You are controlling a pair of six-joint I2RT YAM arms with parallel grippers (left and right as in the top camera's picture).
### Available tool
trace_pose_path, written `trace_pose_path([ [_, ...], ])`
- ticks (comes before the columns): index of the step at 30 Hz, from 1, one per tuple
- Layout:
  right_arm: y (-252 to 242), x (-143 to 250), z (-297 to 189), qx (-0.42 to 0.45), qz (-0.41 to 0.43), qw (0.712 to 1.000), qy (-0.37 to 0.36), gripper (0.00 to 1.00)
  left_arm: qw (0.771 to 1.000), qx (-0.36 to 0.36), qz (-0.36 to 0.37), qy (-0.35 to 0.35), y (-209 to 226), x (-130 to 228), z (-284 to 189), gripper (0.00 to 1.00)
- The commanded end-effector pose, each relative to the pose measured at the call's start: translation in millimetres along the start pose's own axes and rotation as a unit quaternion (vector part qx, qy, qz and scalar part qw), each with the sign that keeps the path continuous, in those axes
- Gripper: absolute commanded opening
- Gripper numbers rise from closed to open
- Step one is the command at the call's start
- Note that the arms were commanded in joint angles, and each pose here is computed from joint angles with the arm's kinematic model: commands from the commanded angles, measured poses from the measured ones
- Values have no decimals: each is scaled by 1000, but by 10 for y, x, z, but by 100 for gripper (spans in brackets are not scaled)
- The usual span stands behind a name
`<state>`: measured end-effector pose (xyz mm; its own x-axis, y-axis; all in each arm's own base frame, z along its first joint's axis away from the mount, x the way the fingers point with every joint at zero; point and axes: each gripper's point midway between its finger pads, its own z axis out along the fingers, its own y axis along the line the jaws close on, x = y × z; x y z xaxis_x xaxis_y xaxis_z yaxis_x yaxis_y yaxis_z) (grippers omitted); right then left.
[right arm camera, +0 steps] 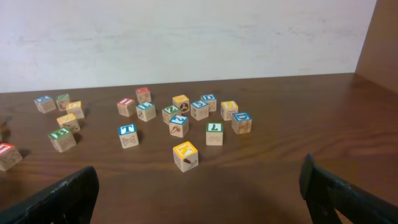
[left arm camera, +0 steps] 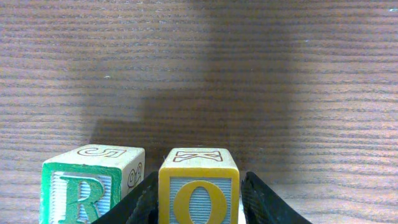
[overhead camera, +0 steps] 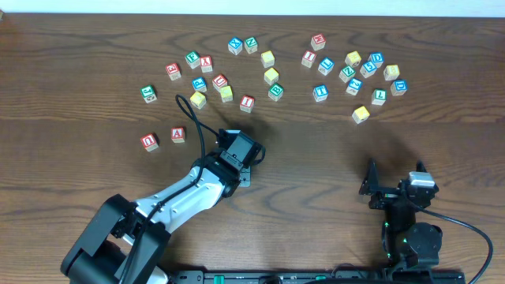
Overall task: Spell out ROBOT
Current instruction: 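Set the O block beside R and open the left gripper, then raise the left gripper and move it back to the block cluster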
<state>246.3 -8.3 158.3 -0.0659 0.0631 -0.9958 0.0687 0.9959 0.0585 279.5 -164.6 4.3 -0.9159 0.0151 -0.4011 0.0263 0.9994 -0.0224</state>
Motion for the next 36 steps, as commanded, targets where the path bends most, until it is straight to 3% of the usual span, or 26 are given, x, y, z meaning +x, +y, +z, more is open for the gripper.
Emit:
trace_pose_path([
  [1,-19,1,-2,3,-5,1000,-1,99,1000,7,-1,-21,-45,-152,-86,41],
  [20,-19,0,-2,3,-5,1000,-1,99,998,7,13,-59,-63,-366,-255,42],
  [23,-19,0,-2,3,-5,1000,-1,99,997,7,11,-71,-47,-420,-323,47],
  [36,-19,1,-2,3,-5,1000,-1,99,991,18,-7,-130,168,-751,-710,51],
])
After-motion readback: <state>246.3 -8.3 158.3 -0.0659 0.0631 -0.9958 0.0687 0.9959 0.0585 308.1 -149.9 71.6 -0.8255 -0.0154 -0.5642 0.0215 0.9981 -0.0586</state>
